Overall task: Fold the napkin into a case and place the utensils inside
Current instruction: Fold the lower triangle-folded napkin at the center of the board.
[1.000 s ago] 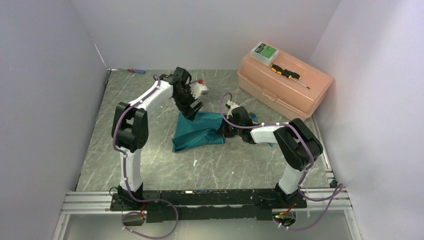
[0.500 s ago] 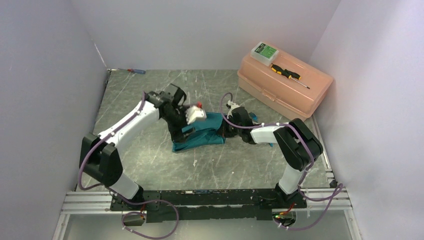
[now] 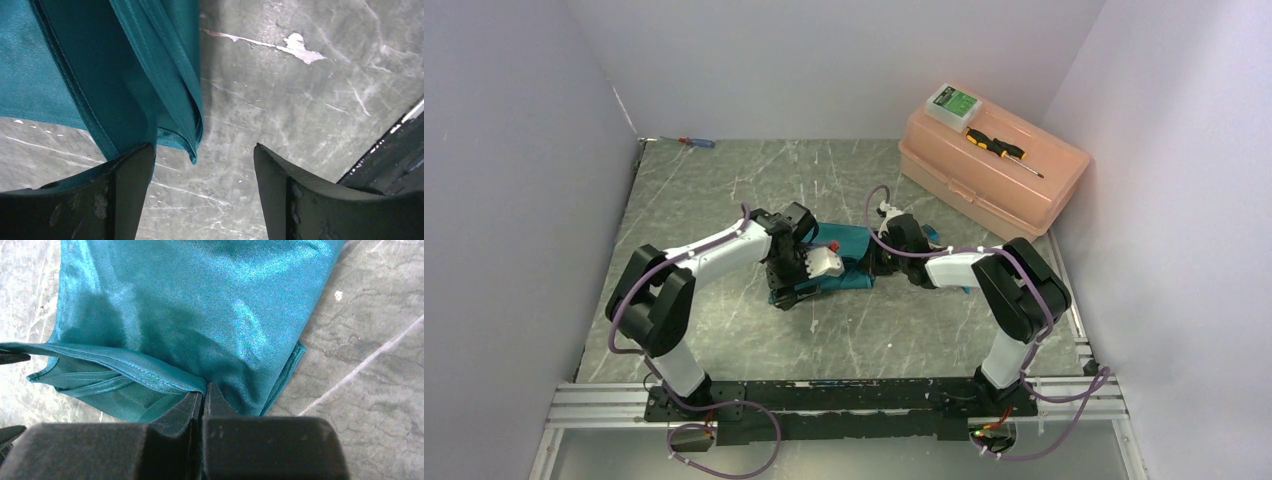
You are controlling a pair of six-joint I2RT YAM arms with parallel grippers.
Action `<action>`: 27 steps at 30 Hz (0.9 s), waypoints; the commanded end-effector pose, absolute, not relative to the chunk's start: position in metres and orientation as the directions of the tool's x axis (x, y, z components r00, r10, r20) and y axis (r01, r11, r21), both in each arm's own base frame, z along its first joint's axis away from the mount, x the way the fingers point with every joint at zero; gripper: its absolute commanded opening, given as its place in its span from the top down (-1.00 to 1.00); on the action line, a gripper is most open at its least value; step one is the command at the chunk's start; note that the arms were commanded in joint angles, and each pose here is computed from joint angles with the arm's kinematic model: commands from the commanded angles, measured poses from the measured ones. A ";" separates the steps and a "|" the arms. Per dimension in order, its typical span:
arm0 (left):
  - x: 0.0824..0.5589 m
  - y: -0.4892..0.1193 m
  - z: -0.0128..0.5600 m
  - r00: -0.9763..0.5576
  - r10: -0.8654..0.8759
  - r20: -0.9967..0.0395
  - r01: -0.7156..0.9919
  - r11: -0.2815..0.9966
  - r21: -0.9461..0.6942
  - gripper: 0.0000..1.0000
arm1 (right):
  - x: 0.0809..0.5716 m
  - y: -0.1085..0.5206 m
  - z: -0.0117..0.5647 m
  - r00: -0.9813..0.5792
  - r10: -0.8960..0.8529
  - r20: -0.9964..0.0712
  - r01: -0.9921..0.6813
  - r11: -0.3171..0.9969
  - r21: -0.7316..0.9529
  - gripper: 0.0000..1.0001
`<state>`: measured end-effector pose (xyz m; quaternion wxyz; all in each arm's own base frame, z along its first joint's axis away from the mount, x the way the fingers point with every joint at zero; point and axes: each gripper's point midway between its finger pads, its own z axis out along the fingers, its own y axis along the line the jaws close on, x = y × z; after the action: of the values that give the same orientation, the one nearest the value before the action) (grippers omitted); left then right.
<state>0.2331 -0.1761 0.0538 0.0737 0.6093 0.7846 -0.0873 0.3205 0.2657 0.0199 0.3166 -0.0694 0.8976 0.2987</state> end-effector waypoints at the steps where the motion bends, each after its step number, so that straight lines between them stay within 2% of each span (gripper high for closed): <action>1: 0.249 -0.185 0.051 -0.270 0.932 -0.242 0.960 0.279 0.005 -0.55 | 0.306 0.254 0.009 -0.821 0.040 -0.569 -0.282 0.839 0.465 1.00; 7: 0.250 -0.188 0.041 -0.290 0.933 -0.214 0.956 0.292 -0.024 -0.34 | 0.306 0.254 0.009 -0.823 0.037 -0.567 -0.282 0.839 0.465 1.00; 15: 0.250 -0.185 0.032 -0.266 0.945 -0.189 0.961 0.275 0.025 -0.23 | 0.306 0.255 0.008 -0.824 0.039 -0.565 -0.279 0.840 0.466 1.00; 24: 0.264 -0.183 0.019 -0.259 0.953 -0.155 0.955 0.277 0.108 0.19 | 0.307 0.255 0.010 -0.825 0.037 -0.564 -0.282 0.838 0.466 1.00; 27: 0.264 -0.186 0.018 -0.260 0.952 -0.159 0.954 0.279 0.109 0.24 | 0.307 0.256 0.013 -0.822 0.034 -0.569 -0.288 0.836 0.467 1.00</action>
<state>0.2573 -0.1810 0.0187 0.0820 0.6057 0.7913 -0.0145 0.3185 0.2644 0.0197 0.3126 -0.0692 0.8998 0.2965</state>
